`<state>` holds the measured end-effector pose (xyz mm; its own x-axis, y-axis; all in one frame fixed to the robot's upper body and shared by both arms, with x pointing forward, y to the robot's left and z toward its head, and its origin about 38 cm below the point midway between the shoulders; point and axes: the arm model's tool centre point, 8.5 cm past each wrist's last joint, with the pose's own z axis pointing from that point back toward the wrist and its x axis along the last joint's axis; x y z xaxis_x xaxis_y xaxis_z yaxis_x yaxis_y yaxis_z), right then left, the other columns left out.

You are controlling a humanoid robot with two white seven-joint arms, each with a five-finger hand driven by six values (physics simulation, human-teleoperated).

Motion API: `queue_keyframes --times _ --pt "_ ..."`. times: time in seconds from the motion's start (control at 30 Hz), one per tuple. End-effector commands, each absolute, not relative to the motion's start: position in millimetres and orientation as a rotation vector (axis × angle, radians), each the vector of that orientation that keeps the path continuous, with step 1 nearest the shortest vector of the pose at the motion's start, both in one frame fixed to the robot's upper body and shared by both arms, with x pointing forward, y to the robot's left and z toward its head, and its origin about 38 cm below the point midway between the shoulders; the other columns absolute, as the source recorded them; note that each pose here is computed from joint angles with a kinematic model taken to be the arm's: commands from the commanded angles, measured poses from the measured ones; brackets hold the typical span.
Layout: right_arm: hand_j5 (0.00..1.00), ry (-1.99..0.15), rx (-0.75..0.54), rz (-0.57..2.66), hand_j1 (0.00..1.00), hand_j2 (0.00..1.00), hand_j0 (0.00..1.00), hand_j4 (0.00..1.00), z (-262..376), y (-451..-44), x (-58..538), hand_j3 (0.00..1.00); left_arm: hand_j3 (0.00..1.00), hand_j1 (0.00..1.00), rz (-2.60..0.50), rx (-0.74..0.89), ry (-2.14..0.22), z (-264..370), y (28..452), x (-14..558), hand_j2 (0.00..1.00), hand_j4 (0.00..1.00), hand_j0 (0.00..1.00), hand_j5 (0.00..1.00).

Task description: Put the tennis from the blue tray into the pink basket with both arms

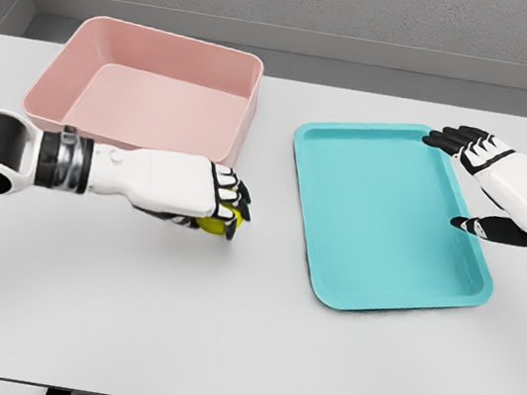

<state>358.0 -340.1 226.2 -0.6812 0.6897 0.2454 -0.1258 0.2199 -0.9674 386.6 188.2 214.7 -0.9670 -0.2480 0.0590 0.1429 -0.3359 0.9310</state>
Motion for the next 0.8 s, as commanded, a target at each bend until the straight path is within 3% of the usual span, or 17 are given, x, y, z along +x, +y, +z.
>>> queue_keyframes --times 0.0,0.77 --pt "1.0 -1.824 -0.519 1.528 1.0 1.0 1.0 1.0 226.9 -340.4 358.0 1.0 0.53 0.53 -2.366 0.141 -1.655 219.3 192.0 387.9 0.53 0.53 0.53 0.53" --pt "1.0 -1.825 -0.519 1.528 1.0 1.0 1.0 1.0 226.9 -340.4 358.0 1.0 0.53 0.53 -2.24 0.305 -1.662 257.5 222.0 433.9 0.53 0.53 0.53 0.53"
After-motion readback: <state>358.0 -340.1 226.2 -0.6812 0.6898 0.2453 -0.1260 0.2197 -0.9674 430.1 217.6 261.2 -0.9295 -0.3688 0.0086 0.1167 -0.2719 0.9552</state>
